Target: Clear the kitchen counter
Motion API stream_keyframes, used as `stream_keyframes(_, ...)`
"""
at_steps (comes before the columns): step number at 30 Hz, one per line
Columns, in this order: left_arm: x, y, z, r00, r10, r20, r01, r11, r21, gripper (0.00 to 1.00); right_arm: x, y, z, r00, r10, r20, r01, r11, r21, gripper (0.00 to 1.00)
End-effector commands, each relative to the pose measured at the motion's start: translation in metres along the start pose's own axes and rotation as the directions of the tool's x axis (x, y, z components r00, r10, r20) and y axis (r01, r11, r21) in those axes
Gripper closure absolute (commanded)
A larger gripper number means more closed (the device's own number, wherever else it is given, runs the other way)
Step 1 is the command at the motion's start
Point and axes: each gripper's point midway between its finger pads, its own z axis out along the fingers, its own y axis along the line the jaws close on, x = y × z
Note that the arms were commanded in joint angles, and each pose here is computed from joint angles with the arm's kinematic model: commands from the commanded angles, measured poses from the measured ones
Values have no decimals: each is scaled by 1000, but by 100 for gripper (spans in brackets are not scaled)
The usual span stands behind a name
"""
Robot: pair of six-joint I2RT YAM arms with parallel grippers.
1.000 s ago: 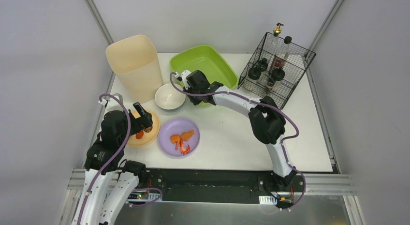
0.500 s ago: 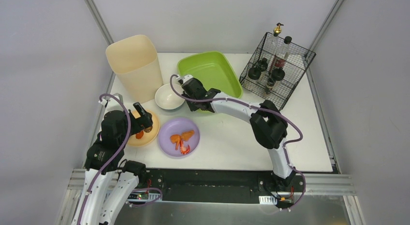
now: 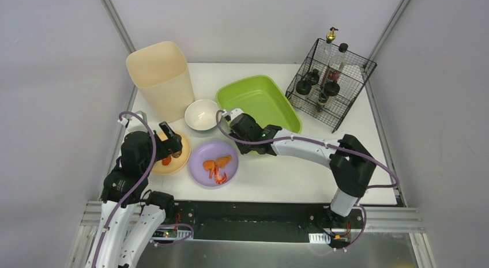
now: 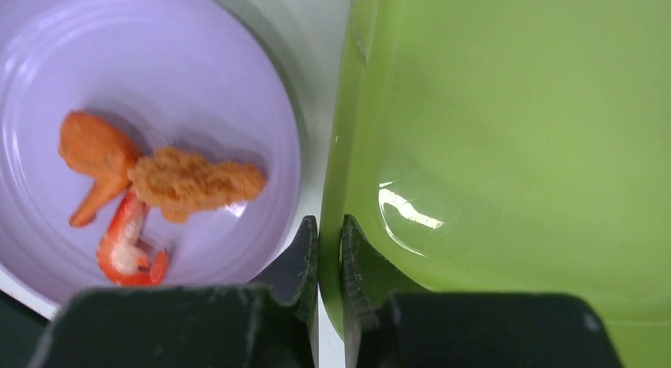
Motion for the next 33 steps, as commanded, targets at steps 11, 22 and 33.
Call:
stream_keyframes(11,0,-5,-4,1000,5,-8,-4,999,37,0,88,-29,-41,997,71,-33,-65,985,157,100)
stream_keyframes(22,2,-10,-5,1000,5,-19,-3,998,61,0,117,-27,-84,993,113,33,-117,978,170,80)
stream_keyframes(33,4,-12,-4,999,10,-37,-7,997,71,0,80,-33,-130,981,99,170,-124,982,144,44)
